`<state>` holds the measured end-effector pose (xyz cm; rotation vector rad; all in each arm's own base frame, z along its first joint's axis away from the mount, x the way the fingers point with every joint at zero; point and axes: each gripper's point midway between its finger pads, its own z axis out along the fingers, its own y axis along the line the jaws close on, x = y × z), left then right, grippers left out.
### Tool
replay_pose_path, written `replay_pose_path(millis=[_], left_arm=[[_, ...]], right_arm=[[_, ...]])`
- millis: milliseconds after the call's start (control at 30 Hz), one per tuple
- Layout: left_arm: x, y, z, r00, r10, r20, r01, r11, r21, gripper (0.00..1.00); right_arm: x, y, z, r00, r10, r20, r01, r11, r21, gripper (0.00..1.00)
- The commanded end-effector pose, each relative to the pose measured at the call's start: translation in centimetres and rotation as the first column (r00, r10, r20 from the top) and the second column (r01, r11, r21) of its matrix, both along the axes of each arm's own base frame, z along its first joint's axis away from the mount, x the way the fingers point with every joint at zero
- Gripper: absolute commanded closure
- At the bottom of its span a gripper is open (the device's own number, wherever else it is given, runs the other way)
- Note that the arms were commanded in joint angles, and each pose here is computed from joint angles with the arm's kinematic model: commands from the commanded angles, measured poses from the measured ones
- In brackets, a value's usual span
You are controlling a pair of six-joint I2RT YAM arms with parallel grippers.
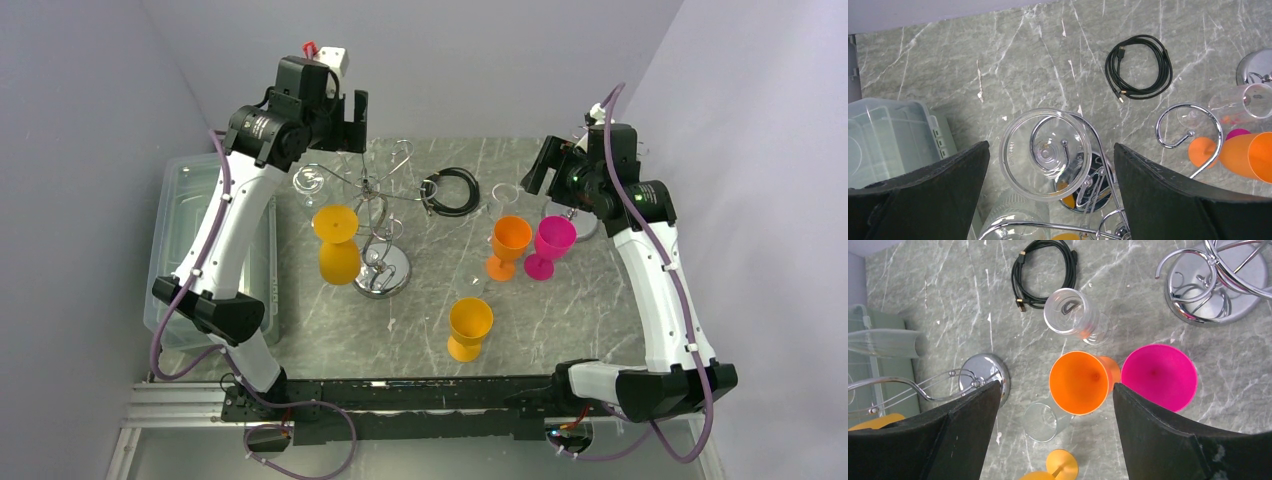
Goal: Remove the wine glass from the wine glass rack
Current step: Pick up the wine glass from the wine rack.
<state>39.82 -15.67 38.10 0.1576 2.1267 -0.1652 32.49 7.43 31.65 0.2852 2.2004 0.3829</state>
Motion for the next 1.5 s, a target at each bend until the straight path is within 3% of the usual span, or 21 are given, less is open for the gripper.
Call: replay_pose_path(millis=[0,533,867,1467], left_arm=[[0.1,0.6,0.2,1.0,0.029,0.009,-0.029,1.0,-0.003,0.01],[0.7,1.0,-1.2,0.999,0.038,-0.027,-0.038,0.999,-0.019,0.1],[0.6,0.5,-1.2,0.999,0.009,-0.034,-0.011,0.999,-0.047,0.28],[1.6,0.2,1.6,0.998,0.008,0.069,-0.003,0.997,-0.079,0.45]], right_arm=[[0.3,0.4,1.2,0.998,0.014,0.057,-0.015,1.0,0.017,0.15],[0.4,0.4,1.1,0.999,0.005,0.054,-0.006,1.0,0.023,0.16],[0.5,0.6,0.7,0.999,0.005,0.045,-0.007,0.999,0.033,0.16],[0.6,0.6,0.7,0.999,0.0,0.044,-0.001,1.0,0.029,0.16]])
